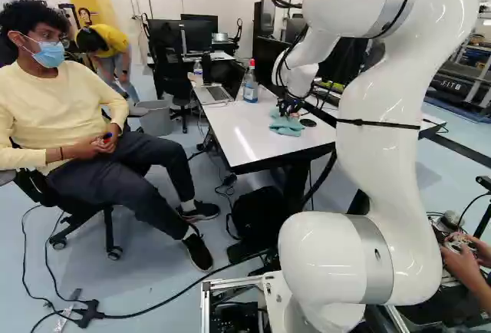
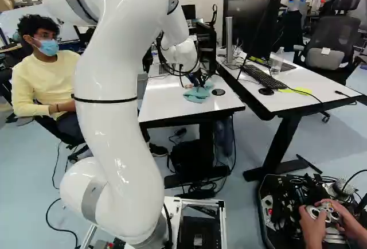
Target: Clean the table with the green towel
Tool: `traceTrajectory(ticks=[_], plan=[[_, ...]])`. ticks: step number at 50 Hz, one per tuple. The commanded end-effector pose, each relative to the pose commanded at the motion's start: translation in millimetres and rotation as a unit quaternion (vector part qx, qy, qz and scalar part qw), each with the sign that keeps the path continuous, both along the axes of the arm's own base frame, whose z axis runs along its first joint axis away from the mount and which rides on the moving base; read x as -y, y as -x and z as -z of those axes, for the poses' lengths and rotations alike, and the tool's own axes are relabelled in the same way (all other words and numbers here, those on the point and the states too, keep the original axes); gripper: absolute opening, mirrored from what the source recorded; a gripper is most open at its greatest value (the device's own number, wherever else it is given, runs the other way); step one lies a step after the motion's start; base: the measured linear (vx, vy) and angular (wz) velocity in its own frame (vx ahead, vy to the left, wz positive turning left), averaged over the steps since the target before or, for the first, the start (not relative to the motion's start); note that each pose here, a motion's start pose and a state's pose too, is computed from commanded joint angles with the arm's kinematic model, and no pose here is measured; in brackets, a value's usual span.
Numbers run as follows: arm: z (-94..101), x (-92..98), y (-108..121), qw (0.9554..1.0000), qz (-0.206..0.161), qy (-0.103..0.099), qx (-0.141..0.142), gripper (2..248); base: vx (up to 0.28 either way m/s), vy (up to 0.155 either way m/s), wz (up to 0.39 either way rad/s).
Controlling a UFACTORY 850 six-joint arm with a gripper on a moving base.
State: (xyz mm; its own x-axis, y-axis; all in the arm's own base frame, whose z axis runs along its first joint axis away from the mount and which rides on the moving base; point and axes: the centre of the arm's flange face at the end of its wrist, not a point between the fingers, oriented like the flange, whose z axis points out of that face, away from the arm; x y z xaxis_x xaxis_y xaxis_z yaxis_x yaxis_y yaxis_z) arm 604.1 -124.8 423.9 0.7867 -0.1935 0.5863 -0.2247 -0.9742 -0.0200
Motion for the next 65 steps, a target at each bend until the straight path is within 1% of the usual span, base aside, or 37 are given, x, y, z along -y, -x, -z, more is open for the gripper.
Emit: traceTrajectory(ticks=[14, 25, 35, 49, 65], plan=[[1.4, -16.8, -21.6, 0.9998, -0.016, 0.001, 0.006, 50, 0.000, 0.000, 0.000], [1.6, -35.7, -27.0, 0.9995, -0.032, 0.001, 0.007, 50, 0.000, 0.000, 0.000], [1.1, -53.5, -23.1, 0.9990, -0.045, 0.001, 0.005, 50, 0.000, 0.000, 0.000], [-0.2, -76.8, -9.2, 0.9980, -0.063, 0.000, -0.001, 50, 0.000, 0.000, 0.000], [-0.5, -81.7, -5.0, 0.9978, -0.067, 0.000, -0.002, 50, 0.000, 0.000, 0.000]])
